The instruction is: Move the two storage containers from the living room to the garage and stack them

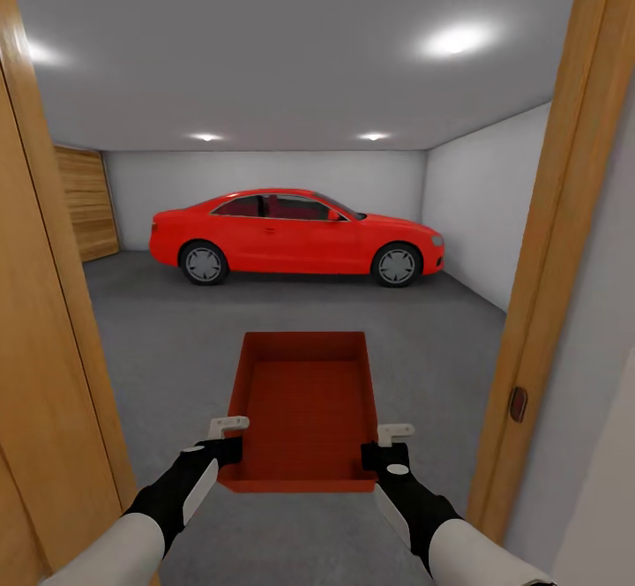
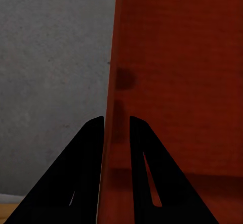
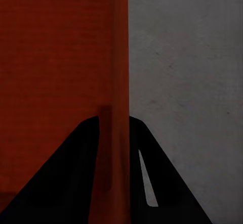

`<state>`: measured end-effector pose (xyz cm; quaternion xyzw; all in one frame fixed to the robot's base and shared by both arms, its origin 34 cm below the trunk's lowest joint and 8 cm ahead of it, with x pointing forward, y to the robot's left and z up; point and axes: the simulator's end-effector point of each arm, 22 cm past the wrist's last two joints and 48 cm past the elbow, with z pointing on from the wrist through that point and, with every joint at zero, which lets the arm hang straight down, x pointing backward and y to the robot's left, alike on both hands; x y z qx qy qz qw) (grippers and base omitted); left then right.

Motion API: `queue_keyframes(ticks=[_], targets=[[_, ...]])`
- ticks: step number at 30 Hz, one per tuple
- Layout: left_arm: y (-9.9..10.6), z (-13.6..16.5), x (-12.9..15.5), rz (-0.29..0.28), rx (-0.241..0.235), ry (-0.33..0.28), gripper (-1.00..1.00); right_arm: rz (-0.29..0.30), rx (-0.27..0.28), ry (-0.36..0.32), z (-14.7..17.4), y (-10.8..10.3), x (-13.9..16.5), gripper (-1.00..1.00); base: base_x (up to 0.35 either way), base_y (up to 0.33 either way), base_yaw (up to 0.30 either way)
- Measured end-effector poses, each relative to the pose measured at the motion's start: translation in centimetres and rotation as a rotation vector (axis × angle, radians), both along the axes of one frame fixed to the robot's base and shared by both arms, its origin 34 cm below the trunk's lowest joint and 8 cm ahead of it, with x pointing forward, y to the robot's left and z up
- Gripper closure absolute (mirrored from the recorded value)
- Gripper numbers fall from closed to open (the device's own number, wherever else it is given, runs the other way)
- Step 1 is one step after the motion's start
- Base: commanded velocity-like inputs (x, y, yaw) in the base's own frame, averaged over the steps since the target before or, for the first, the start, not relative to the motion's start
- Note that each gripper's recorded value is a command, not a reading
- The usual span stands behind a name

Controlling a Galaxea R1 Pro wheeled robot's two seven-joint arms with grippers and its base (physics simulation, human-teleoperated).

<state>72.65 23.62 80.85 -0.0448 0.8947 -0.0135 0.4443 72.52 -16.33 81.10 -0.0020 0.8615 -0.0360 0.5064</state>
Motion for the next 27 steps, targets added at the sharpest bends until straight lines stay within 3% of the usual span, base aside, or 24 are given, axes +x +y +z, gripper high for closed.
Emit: queue_keyframes(ticks=[21, 27], targets=[[0.0, 0.03, -0.01, 0.0, -0.001, -0.003, 1.0, -0.001, -0.001, -0.003, 0.08, 0.0, -0.01, 1.0, 0.281, 0.0, 0.0], [-0.01, 0.01, 0.02, 0.0, -0.001, -0.002, 1.0, 0.0, -0.001, -0.002, 0.05, -0.01, 0.02, 1.0, 0.076, 0.0, 0.0]])
